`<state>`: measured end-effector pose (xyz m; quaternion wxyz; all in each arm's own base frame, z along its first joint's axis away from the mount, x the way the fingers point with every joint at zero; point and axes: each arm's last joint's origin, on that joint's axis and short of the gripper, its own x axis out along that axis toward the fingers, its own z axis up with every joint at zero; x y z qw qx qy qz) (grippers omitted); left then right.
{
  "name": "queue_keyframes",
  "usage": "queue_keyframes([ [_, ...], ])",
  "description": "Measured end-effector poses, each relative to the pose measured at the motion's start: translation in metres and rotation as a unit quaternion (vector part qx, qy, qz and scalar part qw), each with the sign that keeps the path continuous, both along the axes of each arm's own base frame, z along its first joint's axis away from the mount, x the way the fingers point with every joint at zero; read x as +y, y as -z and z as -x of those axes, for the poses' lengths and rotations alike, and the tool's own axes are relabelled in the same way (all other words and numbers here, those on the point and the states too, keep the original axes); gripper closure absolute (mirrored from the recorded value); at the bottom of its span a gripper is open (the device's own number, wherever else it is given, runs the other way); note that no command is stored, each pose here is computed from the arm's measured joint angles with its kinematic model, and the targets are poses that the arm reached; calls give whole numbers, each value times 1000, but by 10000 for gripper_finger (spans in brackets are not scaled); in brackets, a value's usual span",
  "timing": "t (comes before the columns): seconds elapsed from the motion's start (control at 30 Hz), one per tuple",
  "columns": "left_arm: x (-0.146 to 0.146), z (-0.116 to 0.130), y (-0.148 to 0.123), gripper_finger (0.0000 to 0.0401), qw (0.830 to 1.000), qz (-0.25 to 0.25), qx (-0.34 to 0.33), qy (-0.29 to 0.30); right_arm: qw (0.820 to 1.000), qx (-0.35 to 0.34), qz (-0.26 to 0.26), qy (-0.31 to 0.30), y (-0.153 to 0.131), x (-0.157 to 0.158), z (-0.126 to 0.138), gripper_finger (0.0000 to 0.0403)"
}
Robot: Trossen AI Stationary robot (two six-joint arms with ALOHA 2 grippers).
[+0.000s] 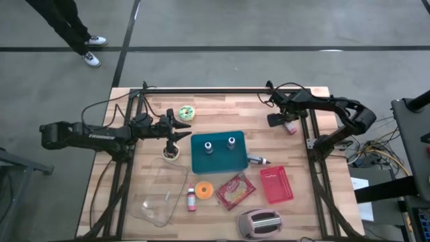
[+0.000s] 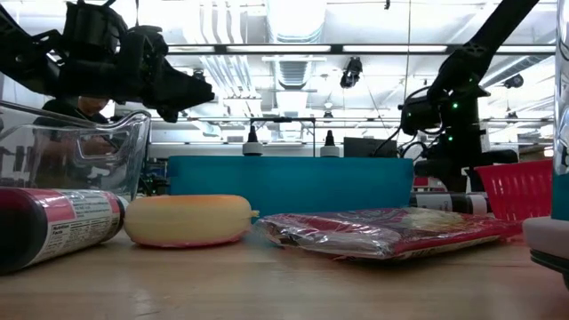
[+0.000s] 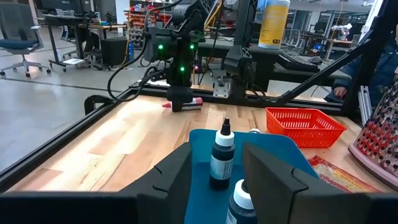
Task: Pick & Place Food Item
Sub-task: Put the top pink food coloring bottle into the blue bin
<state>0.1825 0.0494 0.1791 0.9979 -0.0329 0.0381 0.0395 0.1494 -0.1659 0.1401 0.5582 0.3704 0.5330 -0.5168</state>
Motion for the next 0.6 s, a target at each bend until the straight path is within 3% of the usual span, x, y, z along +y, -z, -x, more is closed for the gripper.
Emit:
queue_keyframes([
  [0.27,0,0,0,257,1000,0,0,0,1000,7,0,-12,4,-2,-2,221],
  [0.5,0,0,0,257,1000,-2,1,0,1000,5,3,-24,2,-2,-2,269],
  [0.6,0,0,1,257,1000,-2,3,0,1000,4,4,-27,2,-2,-2,271],
])
